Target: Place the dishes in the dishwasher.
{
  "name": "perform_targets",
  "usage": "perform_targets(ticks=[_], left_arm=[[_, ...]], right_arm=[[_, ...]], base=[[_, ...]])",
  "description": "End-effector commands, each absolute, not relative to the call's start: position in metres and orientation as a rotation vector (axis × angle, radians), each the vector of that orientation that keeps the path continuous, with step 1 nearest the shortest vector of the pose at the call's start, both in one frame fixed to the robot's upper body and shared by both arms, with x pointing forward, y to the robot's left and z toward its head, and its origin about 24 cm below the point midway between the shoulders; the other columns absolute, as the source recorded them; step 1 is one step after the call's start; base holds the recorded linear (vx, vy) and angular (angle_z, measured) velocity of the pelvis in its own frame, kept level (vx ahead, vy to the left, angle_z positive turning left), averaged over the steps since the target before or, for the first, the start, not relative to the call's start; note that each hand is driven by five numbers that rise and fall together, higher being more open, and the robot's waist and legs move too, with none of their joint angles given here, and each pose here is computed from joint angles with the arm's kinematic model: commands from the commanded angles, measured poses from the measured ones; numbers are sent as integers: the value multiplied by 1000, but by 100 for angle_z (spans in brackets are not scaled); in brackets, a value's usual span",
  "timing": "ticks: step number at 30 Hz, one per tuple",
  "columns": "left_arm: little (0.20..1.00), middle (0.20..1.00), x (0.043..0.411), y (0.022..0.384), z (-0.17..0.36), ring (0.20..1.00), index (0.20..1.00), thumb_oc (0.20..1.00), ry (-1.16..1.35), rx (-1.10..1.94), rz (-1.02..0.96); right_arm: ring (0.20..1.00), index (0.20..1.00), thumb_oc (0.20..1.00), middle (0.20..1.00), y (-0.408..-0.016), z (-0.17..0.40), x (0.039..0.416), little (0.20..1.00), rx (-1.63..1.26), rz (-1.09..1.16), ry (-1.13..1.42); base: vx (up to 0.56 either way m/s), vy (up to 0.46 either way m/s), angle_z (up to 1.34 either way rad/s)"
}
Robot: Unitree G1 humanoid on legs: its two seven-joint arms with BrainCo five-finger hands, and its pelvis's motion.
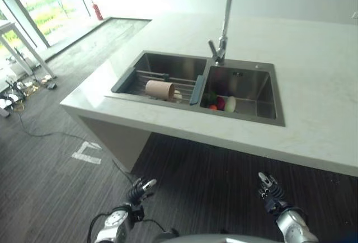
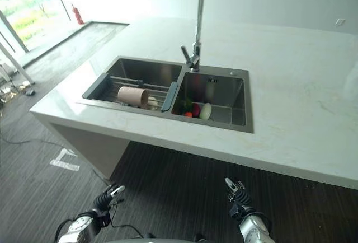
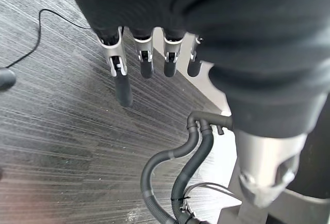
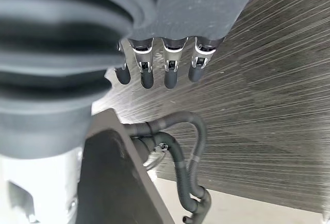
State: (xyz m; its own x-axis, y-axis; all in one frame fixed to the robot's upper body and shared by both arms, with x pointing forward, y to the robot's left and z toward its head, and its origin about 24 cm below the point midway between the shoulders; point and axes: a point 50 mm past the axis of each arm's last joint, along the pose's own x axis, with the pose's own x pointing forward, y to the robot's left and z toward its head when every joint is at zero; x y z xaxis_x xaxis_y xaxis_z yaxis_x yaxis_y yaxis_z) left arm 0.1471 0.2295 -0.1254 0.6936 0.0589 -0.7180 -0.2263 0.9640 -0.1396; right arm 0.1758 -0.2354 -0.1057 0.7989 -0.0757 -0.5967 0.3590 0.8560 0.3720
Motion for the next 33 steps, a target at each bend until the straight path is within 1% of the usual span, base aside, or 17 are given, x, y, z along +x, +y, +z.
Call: perform_targets(ticks=[1, 3, 9, 16, 19, 20, 22, 23, 25, 26, 27, 32, 33], left_arm=[[1000, 1000, 184, 229, -101, 1000, 1000, 1000, 615, -231, 106], [1000, 1000, 176, 228, -108, 1000, 1000, 1000, 641, -255, 133], [1000, 1000, 169, 226, -116, 1000, 1000, 1000, 668, -263, 175], [1000, 1000, 161, 250, -114, 1000, 1000, 1000, 619, -384, 416], [1000, 1000, 163, 270, -106, 1000, 1000, 1000, 535, -449, 571], [1000, 1000, 167, 279, -100, 1000, 1000, 1000, 481, -473, 645], [1000, 1000, 174, 287, -92, 1000, 1000, 1000, 425, -483, 706], [1000, 1000, 181, 294, -82, 1000, 1000, 1000, 356, -481, 761], [1000, 1000, 186, 298, -74, 1000, 1000, 1000, 307, -452, 783], [1000, 1000, 192, 305, -57, 1000, 1000, 1000, 201, -431, 820], [1000, 1000, 192, 305, -57, 1000, 1000, 1000, 199, -433, 820], [1000, 1000, 189, 327, -30, 1000, 1000, 1000, -5, -422, 937], [1000, 1000, 190, 334, -17, 1000, 1000, 1000, -86, -416, 976]], right_arm=[[1000, 1000, 1000, 1000, -250, -85, 198, 1000, 454, -246, 480], [1000, 1000, 1000, 1000, -257, -84, 197, 1000, 442, -271, 470], [1000, 1000, 1000, 1000, -270, -88, 185, 1000, 427, -310, 480], [1000, 1000, 1000, 1000, -274, -97, 167, 1000, 491, -395, 466], [1000, 1000, 1000, 1000, -273, -101, 162, 1000, 511, -434, 454], [1000, 1000, 1000, 1000, -273, -101, 162, 1000, 523, -458, 442], [1000, 1000, 1000, 1000, -275, -100, 163, 1000, 537, -484, 426], [1000, 1000, 1000, 1000, -276, -99, 164, 1000, 547, -502, 412], [1000, 1000, 1000, 1000, -274, -98, 166, 1000, 555, -510, 406], [1000, 1000, 1000, 1000, -269, -97, 168, 1000, 567, -499, 406], [1000, 1000, 1000, 1000, -269, -97, 168, 1000, 567, -498, 407], [1000, 1000, 1000, 1000, -263, -103, 166, 1000, 568, -460, 441], [1000, 1000, 1000, 1000, -263, -106, 162, 1000, 567, -470, 466]], base=[[116, 68, -39], [213, 186, -40], [159, 223, -32], [97, 250, -12], [106, 308, -11], [80, 328, -6], [80, 296, -5], [93, 271, 0], [67, 198, 8], [36, 114, 11], [61, 95, -3], [53, -98, -6], [83, -198, 35]])
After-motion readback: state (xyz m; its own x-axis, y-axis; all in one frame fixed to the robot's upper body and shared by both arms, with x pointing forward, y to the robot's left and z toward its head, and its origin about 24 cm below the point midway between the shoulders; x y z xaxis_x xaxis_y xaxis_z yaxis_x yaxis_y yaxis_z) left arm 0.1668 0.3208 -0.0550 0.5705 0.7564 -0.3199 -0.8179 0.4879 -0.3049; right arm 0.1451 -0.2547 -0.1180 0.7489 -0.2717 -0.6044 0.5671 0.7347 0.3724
